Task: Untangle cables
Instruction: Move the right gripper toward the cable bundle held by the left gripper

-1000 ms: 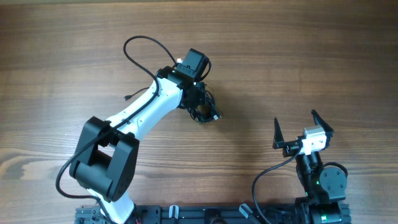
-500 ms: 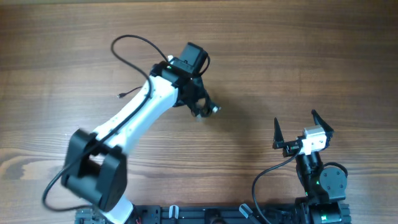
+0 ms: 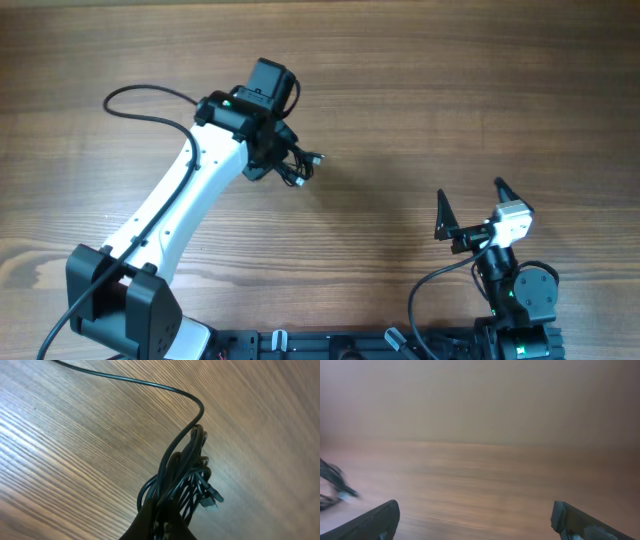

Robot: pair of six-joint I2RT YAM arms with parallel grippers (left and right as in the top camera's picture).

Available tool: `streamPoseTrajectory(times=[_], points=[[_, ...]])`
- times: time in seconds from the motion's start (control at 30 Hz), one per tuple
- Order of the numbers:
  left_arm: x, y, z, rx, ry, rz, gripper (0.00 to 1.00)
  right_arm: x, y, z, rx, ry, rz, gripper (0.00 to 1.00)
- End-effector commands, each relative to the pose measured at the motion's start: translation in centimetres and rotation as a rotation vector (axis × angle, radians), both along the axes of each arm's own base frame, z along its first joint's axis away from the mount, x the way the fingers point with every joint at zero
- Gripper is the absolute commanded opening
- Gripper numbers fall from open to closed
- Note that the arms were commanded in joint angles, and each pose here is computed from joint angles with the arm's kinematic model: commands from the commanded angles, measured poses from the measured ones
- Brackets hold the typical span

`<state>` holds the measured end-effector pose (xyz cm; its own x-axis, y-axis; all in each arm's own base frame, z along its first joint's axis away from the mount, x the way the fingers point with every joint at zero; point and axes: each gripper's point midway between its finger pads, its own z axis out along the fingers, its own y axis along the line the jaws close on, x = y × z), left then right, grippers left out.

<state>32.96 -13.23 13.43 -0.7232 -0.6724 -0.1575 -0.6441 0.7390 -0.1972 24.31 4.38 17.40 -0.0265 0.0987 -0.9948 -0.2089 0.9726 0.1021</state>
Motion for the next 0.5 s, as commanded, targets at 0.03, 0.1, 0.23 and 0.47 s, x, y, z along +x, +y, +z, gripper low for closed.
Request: streamPoseTrajectory(times=[0.03,0.1,0.23,0.47], points=[[0.2,-0.2,0.6,-0.06,-0.006,0.158,0.04,-0.2,0.8,0.1,0.784,0.186,0.047,1.0],[-0.3,-0.9,0.3,-0.097,0.022,0.194,0.04,-0.2,0.9,0.1,1.099,0.265,0.045,1.0],[-1.5,-1.7,-0.7,-0.118,0.065,0.281,0.04,-0.1,0.6,0.0,1.599,0.376,0.024,1.0],[-2.4,-3.0,-3.4,-0.124,0.082,0.324,0.07,0.3,-1.4,0.9,1.943,0.312,-0.027,1.0]])
